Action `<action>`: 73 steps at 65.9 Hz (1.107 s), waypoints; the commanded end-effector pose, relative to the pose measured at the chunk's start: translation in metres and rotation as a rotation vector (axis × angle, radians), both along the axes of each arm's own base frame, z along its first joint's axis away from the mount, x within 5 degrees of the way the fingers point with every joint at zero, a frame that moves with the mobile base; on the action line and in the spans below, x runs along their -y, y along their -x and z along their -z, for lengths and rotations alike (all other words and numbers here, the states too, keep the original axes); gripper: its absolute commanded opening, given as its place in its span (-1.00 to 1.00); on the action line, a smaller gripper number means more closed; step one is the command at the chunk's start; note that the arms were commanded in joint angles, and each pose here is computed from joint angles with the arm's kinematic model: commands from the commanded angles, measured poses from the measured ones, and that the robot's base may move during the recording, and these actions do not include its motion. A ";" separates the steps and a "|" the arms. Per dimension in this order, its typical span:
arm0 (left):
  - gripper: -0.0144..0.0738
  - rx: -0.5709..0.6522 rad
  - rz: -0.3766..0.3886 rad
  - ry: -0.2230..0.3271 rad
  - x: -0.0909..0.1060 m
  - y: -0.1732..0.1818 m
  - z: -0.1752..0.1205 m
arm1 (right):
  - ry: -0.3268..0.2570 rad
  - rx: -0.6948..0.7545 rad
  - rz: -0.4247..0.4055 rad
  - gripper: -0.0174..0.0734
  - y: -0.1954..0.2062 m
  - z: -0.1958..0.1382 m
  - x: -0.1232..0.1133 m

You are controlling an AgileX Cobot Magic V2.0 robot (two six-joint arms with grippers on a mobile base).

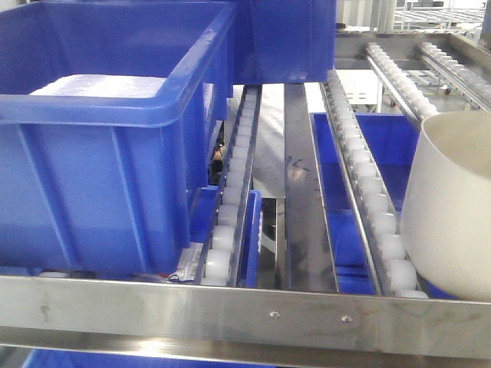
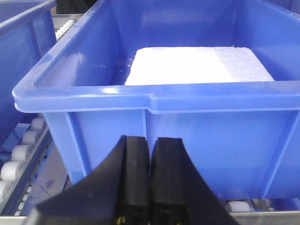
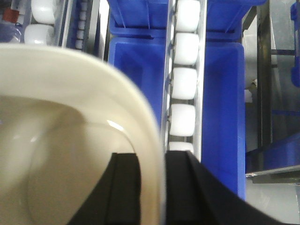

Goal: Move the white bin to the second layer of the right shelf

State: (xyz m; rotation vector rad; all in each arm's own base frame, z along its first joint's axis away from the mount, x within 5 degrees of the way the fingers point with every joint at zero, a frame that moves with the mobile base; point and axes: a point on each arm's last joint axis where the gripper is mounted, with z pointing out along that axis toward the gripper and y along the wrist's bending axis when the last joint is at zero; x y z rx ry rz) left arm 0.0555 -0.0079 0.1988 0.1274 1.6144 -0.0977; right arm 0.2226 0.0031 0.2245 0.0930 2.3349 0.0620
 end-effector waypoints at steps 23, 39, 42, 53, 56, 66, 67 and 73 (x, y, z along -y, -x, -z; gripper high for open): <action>-0.48 0.064 0.003 0.012 0.000 0.000 0.004 | -0.034 0.100 0.014 0.02 -0.004 -0.045 -0.001; -0.48 0.064 0.003 0.012 0.000 0.000 0.004 | -0.034 0.169 0.009 -0.27 0.014 -0.067 -0.001; -0.48 0.064 0.003 0.012 0.000 0.000 0.004 | -0.030 0.165 0.006 -0.36 0.018 -0.069 -0.001; -0.48 0.064 0.003 0.012 0.000 0.000 0.004 | -0.027 0.178 0.001 -0.51 0.033 -0.078 -0.001; -0.48 0.064 0.003 0.012 0.000 0.000 0.004 | -0.023 0.196 -0.001 -0.51 0.038 -0.081 -0.001; -0.48 0.064 0.003 0.012 0.000 0.000 0.004 | 0.011 0.282 -0.017 -0.51 0.060 -0.098 0.000; -0.48 0.064 0.003 0.012 0.000 0.000 0.004 | 0.014 0.292 -0.019 -0.51 0.062 -0.099 0.000; -0.48 0.064 0.003 0.012 0.000 0.000 0.004 | 0.040 0.374 -0.030 -0.51 0.079 -0.103 0.001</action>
